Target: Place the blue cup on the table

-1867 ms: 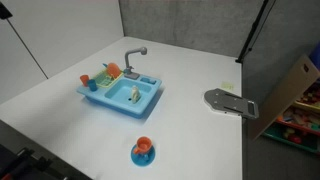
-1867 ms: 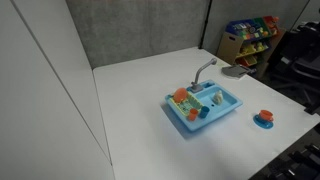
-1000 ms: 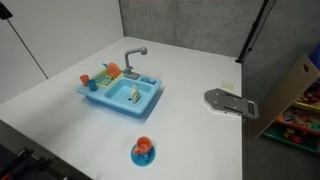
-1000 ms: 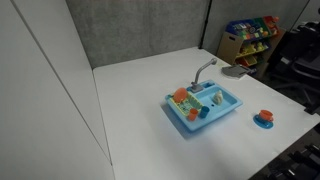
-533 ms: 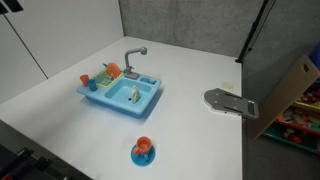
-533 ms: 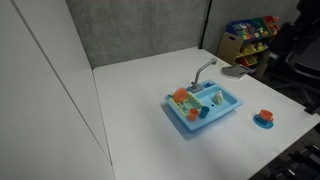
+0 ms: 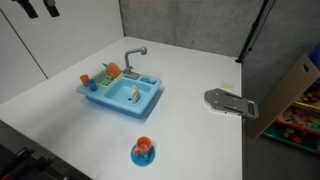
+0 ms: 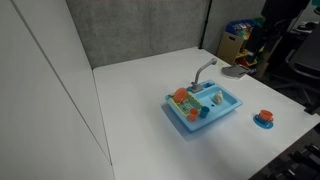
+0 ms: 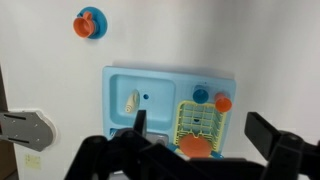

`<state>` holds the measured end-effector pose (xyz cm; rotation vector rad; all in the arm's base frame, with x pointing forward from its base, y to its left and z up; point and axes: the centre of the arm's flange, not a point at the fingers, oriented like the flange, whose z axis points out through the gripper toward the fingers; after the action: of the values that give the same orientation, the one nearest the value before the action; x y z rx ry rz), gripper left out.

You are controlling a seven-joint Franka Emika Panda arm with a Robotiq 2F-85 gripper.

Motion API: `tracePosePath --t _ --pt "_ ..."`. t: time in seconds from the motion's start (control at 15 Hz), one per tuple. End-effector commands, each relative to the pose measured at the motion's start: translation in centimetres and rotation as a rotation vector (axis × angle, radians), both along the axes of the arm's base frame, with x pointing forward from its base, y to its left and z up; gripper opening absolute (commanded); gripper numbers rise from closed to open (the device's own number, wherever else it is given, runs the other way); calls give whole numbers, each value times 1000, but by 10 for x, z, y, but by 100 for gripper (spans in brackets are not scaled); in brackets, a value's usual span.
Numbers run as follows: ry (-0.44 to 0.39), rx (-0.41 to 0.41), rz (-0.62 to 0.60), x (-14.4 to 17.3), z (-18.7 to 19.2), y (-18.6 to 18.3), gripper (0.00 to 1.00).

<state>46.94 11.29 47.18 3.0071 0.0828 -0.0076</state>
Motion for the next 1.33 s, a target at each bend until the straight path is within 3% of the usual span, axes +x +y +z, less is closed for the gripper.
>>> tracePosePath --t 0.0,0.67,1.27 --pt "7 28 58 19 -17 -15 100" --pt "-18 76 20 38 -74 -36 100" --pt "5 62 21 38 -78 -36 100"
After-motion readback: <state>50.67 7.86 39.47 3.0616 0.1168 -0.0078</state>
